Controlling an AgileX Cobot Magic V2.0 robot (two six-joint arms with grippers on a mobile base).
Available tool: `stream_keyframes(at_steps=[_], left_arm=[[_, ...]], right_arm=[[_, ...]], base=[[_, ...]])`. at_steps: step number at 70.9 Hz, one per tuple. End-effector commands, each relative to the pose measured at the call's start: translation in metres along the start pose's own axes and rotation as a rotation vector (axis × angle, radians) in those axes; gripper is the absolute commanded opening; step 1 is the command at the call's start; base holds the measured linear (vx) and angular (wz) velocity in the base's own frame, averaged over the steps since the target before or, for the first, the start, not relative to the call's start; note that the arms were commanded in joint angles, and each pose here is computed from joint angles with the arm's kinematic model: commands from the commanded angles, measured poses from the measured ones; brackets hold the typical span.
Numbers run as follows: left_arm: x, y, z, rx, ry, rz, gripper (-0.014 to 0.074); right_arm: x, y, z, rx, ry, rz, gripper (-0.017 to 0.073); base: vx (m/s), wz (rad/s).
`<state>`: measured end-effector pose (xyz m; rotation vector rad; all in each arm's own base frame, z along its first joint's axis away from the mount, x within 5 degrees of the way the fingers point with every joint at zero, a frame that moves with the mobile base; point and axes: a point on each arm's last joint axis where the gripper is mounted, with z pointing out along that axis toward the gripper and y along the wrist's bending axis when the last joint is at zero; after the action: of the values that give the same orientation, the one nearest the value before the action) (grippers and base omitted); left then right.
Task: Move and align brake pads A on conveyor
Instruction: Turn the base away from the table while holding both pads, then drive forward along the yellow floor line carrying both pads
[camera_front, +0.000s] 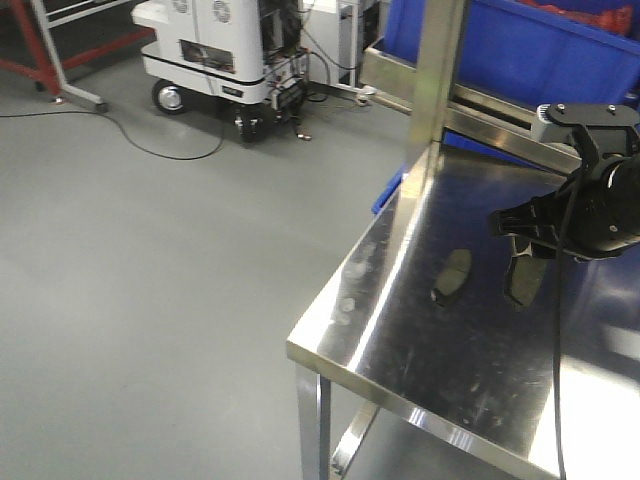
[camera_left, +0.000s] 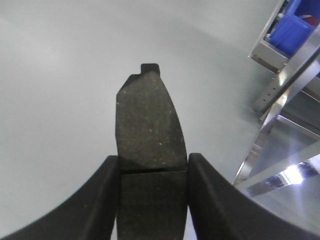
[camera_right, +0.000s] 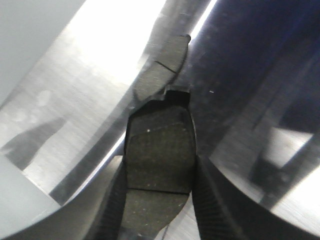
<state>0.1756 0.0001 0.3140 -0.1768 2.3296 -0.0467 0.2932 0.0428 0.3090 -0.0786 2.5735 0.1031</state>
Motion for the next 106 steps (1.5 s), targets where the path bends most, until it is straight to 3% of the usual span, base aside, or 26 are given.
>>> stream_keyframes(at_steps=[1, 106], left_arm=[[-0.0144, -0.0031, -0.0097, 0.023, -0.117, 0.005, 0.0118], [-0.0144, -0.0031, -0.0097, 0.023, -0.117, 0.005, 0.0118]], right_arm=[[-0.0115, 0.0009, -0.0196, -0.009, -0.122, -0.004, 0.0088], [-0.0115, 0.0009, -0.0196, -0.009, -0.122, -0.004, 0.0088]], base=[[-0.04, 0.33], [0.04, 0.36]])
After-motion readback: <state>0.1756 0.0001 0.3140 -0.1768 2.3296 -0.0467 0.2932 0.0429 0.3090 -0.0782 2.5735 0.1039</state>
